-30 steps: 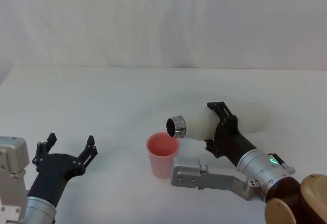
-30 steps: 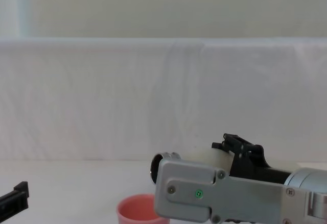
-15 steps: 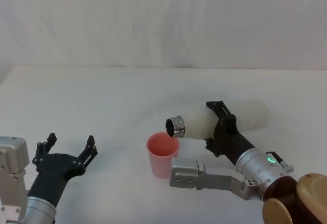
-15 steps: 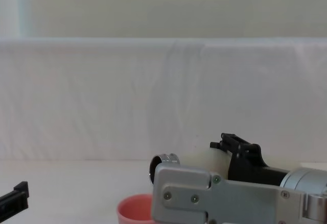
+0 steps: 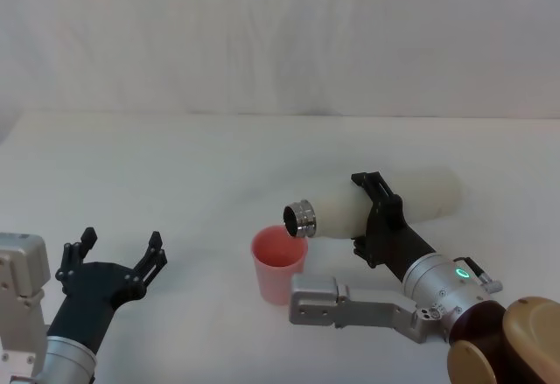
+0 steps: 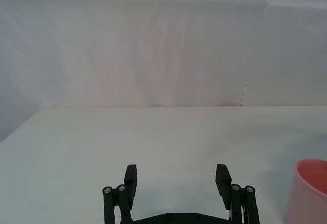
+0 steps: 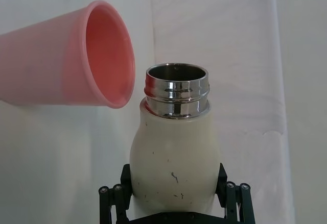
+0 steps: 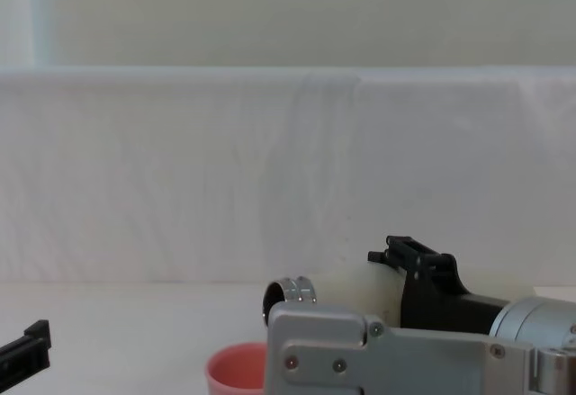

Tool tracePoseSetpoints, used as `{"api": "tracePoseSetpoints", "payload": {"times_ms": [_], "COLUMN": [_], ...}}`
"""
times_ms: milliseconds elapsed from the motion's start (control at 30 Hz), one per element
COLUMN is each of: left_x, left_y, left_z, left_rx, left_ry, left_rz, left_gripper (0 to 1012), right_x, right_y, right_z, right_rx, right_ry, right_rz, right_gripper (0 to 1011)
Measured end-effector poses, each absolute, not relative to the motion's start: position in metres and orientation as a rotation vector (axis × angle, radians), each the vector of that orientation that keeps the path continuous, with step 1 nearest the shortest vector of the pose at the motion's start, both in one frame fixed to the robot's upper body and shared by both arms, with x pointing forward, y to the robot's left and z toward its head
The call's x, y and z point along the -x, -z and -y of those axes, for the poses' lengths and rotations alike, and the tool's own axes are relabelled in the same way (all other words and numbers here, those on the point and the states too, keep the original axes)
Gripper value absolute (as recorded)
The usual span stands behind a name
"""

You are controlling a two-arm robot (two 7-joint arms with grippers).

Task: Grasp the thermos with one hand and pour water into the cup lid.

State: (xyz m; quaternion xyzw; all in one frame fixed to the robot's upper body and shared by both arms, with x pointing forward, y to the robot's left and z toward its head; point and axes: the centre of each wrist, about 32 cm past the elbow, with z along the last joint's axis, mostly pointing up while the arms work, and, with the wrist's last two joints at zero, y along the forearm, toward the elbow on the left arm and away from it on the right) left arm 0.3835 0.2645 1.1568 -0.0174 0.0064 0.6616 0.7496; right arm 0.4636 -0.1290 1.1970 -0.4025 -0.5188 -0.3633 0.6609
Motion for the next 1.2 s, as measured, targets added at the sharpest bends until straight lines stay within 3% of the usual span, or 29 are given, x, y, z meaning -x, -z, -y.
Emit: {"api": "tracePoseSetpoints", "payload": {"times_ms": [1200], "left_x": [-0.3835], "left_y": [-1.1568], "left_z": [-0.2645], "left_rx": [0.038], "left_ry": [-1.446], "left_rz": [-0.014], "left_gripper": [1001], "right_x": [-0.4647], "right_y": [-1.2000], "right_z": [0.1274], "right_rx": [0.949], "right_ry": [0.804], "right_rz": [1.236], "right_gripper": [958]}}
